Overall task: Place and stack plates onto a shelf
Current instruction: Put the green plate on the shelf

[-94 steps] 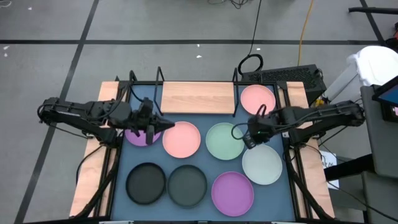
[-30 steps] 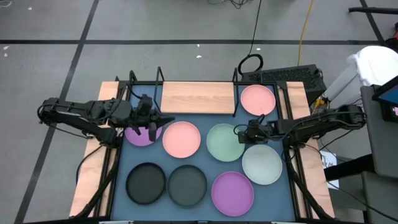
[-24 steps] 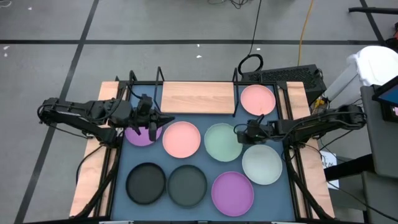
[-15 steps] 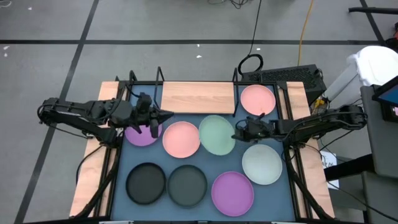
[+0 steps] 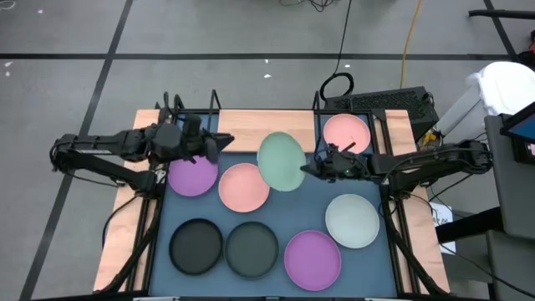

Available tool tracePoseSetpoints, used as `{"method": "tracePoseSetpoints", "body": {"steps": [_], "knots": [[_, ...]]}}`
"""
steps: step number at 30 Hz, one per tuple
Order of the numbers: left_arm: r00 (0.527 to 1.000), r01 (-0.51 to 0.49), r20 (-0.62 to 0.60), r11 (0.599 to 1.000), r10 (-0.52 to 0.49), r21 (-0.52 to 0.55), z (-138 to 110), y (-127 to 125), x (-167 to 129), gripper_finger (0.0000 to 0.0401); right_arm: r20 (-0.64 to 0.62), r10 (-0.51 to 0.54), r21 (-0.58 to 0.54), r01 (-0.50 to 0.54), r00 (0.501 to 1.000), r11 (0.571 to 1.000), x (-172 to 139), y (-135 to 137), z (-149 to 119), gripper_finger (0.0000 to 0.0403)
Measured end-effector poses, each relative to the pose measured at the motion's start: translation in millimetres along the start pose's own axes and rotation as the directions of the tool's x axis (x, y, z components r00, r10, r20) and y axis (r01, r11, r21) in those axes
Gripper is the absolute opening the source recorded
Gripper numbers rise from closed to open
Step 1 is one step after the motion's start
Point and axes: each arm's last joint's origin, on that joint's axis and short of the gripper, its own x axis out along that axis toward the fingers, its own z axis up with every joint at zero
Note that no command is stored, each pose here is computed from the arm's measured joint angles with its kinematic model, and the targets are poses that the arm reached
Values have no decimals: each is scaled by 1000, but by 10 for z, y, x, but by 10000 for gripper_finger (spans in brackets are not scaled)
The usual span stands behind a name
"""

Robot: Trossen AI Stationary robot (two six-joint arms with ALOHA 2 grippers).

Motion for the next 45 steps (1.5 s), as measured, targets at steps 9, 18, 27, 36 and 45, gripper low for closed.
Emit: {"method": "tracePoseSetpoints", "body": {"steps": [9,18,27,36,45], "knots": [[1000,26,1,981,-26,-193,125,77,62,171,103,43,-16,-41,994,999,-57,313,101,0],[999,12,-39,946,-26,-325,197,181,147,226,129,11,49,-17,992,999,-46,316,226,0],[988,35,-126,917,-92,-397,273,284,303,239,119,59,61,-67,991,996,-87,497,275,0],[995,9,-95,963,-36,-270,616,178,254,239,150,-43,-17,47,988,999,-244,753,434,0],[958,-136,-263,988,112,-74,1049,32,391,239,192,-61,-64,74,980,995,-262,877,570,0]]}}
